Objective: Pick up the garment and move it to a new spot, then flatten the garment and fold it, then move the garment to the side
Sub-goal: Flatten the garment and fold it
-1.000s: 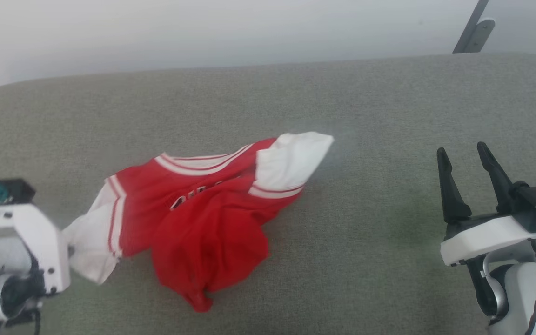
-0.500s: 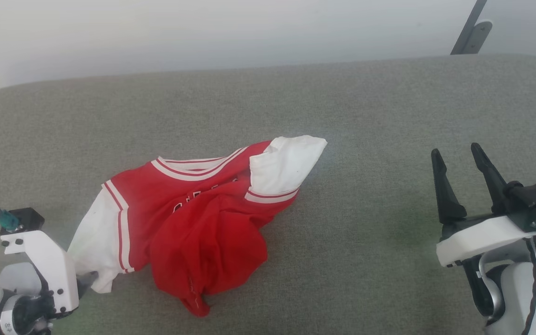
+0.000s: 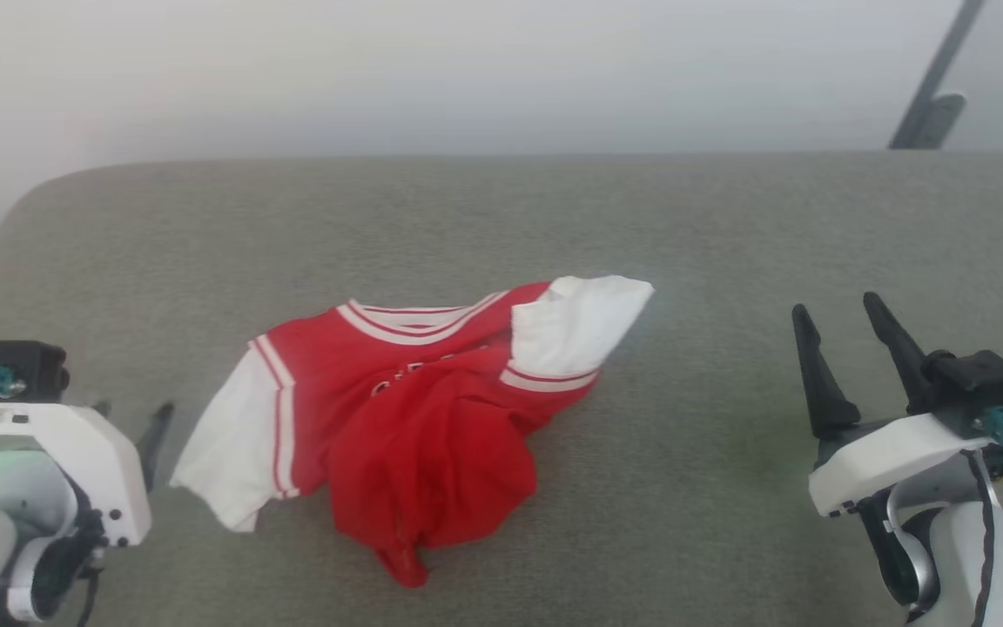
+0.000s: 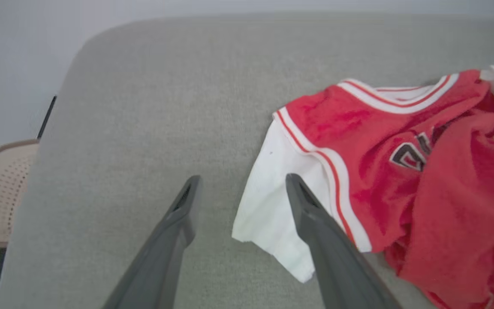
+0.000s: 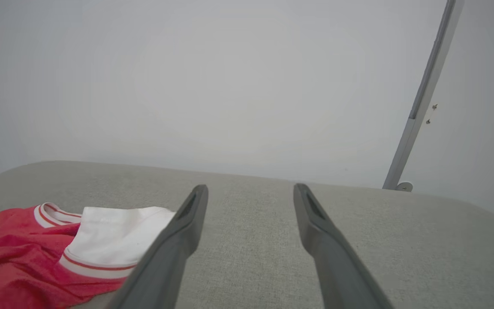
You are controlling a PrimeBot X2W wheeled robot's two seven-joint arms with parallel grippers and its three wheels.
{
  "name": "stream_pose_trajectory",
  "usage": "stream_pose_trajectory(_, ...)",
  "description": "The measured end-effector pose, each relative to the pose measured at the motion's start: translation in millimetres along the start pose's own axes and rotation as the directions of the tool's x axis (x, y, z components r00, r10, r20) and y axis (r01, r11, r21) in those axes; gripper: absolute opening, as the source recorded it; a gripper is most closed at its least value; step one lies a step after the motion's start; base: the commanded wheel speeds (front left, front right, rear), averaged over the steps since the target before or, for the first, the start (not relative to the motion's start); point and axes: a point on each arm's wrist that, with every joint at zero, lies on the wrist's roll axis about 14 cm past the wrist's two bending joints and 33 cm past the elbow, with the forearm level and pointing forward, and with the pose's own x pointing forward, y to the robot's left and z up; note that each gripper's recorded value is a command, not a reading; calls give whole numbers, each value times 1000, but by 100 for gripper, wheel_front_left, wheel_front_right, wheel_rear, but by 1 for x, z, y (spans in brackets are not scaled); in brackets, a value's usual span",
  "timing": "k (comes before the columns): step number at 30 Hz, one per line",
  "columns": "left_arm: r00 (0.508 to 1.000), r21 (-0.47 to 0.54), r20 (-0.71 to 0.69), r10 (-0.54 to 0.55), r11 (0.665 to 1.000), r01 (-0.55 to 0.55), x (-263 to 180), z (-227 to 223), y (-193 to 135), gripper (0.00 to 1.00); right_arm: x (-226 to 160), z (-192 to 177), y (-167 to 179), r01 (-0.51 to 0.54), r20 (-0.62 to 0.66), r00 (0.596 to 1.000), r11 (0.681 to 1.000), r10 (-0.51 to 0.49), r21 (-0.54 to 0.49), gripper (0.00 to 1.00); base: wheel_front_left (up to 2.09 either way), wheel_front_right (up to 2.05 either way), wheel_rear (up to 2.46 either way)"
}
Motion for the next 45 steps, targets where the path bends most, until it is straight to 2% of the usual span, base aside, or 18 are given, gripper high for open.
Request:
stream_pose_trajectory(5,974,20,220,50,998,-55,-21,25,14,100,9,-14,21,-60,-69,996,998,61,26,100,0,0,0)
stream_pose_trajectory(8,946,-15,312,84,996,-84,-35,27,23,100,19,-26,37,-107,-129,985,994,110,33,100,0,0,0)
stream_pose_trajectory(15,881,-73,438,179,984,-164,-67,13,41,100,41,-60,72,-204,-304,928,977,214,64,100,0,0,0)
stream_pose_trajectory(20,852,-133,465,240,971,-200,-83,-5,49,100,56,-88,88,-242,-450,856,967,254,86,100,0,0,0)
stream_pose_trajectory(24,848,-172,453,274,961,-219,-90,-20,51,100,66,-111,96,-262,-559,788,962,259,76,100,0,0,0)
stream_pose_trajectory(33,836,-227,439,330,941,-252,-92,-35,55,100,81,-160,114,-283,-721,644,955,256,86,100,0,0,0)
stream_pose_trajectory(34,837,-231,434,334,939,-255,-91,-38,56,100,82,-163,115,-285,-733,631,955,253,85,95,0,0,0)
stream_pose_trajectory(35,837,-233,428,340,937,-261,-92,-40,57,100,84,-166,117,-288,-743,620,954,253,85,36,0,0,0)
stream_pose_trajectory(36,834,-241,429,346,934,-264,-92,-40,58,100,86,-167,120,-292,-747,613,952,257,88,0,0,0,0)
stream_pose_trajectory(40,826,-251,436,356,930,-268,-92,-39,60,100,90,-167,127,-318,-748,609,945,264,75,0,0,0,0)
stream_pose_trajectory(45,819,-252,448,358,930,-268,-92,-36,64,100,93,-155,120,-333,-721,642,942,259,42,0,0,0,0)
